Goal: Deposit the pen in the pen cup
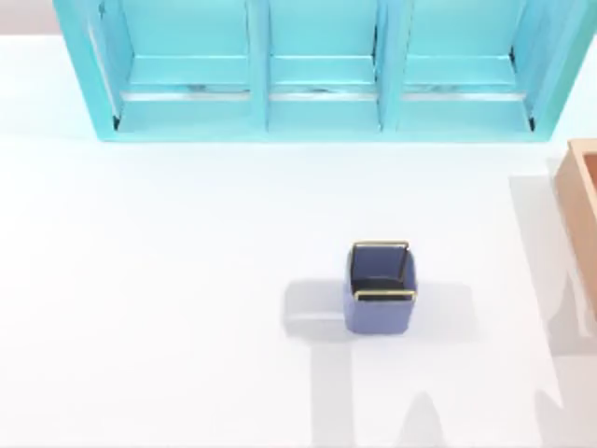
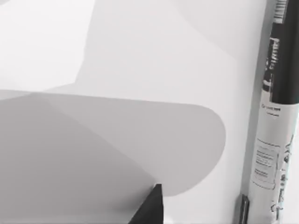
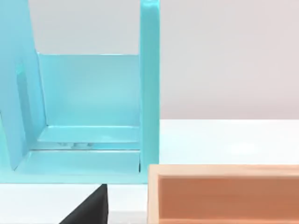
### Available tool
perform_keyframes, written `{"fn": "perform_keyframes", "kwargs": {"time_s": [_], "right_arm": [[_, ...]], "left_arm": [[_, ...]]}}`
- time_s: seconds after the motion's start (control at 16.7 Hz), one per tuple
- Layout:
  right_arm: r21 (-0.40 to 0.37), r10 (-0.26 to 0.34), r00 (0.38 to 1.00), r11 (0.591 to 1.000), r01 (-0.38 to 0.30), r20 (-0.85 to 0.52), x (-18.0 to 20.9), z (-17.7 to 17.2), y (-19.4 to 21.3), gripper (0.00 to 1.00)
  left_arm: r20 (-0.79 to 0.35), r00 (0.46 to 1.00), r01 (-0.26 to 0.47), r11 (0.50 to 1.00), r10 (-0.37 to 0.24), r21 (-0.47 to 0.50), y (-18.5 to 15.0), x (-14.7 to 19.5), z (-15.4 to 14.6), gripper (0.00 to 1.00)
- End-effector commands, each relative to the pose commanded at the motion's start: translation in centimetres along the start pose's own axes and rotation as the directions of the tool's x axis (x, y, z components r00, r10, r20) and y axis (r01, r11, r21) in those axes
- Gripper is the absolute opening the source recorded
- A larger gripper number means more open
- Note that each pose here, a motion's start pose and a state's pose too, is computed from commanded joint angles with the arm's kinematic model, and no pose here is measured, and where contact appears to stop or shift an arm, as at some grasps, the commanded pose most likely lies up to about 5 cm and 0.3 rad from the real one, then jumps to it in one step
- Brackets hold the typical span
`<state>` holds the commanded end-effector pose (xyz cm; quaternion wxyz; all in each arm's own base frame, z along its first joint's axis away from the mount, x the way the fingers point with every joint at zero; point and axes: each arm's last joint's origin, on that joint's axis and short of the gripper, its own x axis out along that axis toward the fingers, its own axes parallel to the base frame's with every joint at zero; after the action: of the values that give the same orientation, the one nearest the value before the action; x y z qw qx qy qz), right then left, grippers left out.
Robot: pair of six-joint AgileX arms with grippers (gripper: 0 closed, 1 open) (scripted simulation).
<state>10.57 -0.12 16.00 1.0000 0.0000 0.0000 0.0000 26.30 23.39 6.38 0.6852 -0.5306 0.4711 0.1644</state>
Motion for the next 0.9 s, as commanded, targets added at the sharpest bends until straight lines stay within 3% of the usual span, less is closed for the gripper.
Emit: {"fn": "perform_keyframes", "kwargs": {"time_s": [0.48, 0.9], "right_arm": [[0.0, 0.0, 1.0, 1.0, 0.0, 0.0, 0.0, 0.0, 0.0, 1.0], [0.0, 0.0, 1.0, 1.0, 0.0, 0.0, 0.0, 0.0, 0.0, 1.0]], "left_arm": [[0.0, 1.0, 0.0, 1.0, 0.0, 0.0, 0.0, 0.0, 0.0, 0.02], [0.0, 1.0, 0.0, 1.0, 0.0, 0.0, 0.0, 0.0, 0.0, 0.0]]}}
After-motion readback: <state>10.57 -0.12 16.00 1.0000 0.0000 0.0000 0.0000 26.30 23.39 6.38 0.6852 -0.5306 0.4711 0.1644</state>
